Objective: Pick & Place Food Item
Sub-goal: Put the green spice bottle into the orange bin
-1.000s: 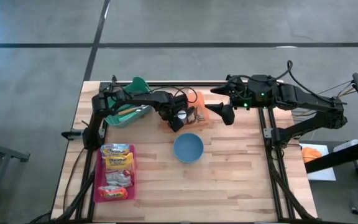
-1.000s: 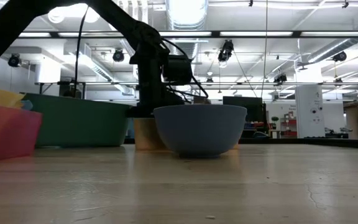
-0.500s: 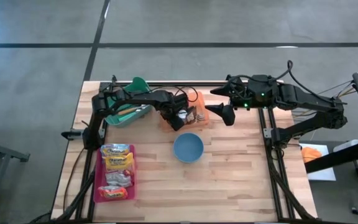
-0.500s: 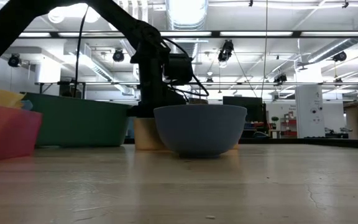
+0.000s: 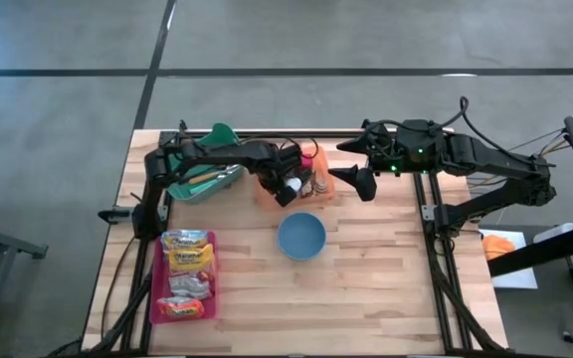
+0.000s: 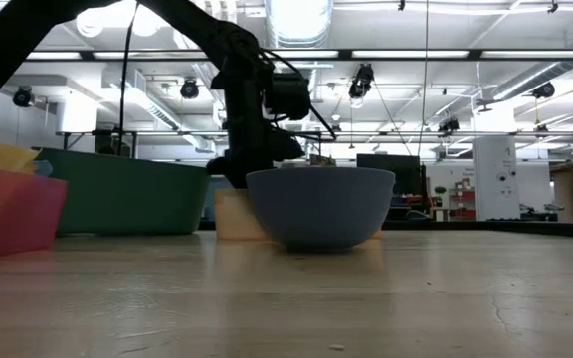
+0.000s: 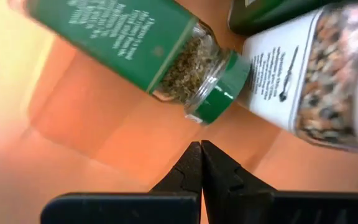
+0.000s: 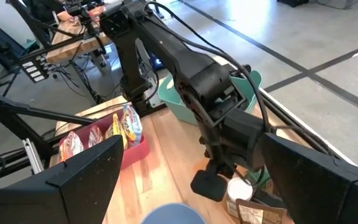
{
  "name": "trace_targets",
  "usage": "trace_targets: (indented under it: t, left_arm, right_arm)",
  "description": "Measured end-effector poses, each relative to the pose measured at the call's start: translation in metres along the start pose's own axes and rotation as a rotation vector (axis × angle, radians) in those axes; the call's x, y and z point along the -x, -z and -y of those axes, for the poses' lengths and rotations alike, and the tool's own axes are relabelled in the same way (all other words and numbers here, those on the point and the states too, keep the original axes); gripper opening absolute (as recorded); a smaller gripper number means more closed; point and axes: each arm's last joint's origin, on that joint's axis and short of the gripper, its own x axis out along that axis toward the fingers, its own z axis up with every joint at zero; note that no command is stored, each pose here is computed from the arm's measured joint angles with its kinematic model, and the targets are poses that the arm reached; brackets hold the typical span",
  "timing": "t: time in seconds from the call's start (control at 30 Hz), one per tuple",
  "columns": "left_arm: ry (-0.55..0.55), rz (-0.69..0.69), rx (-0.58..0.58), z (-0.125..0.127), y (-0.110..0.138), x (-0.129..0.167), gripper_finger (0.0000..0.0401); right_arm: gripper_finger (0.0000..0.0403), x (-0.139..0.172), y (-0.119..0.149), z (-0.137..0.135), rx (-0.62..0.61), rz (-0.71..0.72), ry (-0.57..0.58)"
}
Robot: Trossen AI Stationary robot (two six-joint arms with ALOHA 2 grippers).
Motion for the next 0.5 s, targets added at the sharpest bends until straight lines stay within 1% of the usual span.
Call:
trace_targets:
  t: [0.17, 0.27, 0.37, 0.5]
  left_arm:
    - [0.006, 0.026, 0.124, -0.006, -0.002, 0.017, 0.0001]
    - [0.017, 0.049, 0.168, -0.011, -0.008, 0.022, 0.0012]
    - [0.049, 0.074, 0.185, -0.014, -0.013, 0.023, 0.0047]
    - [0.088, 0.119, 0.208, -0.013, -0.018, 0.023, 0.0113]
  right_arm:
    - [0.0375, 0.0, 0.001, 0.0, -0.001, -0.008, 0.002]
    - [0.0375, 0.0, 0.001, 0.0, -0.001, -0.009, 0.0]
    - [0.0375, 0.0, 0.001, 0.0, -0.001, -0.013, -0.004]
    - [0.0375, 0.0, 0.001, 0.0, 0.0, -0.018, -0.019]
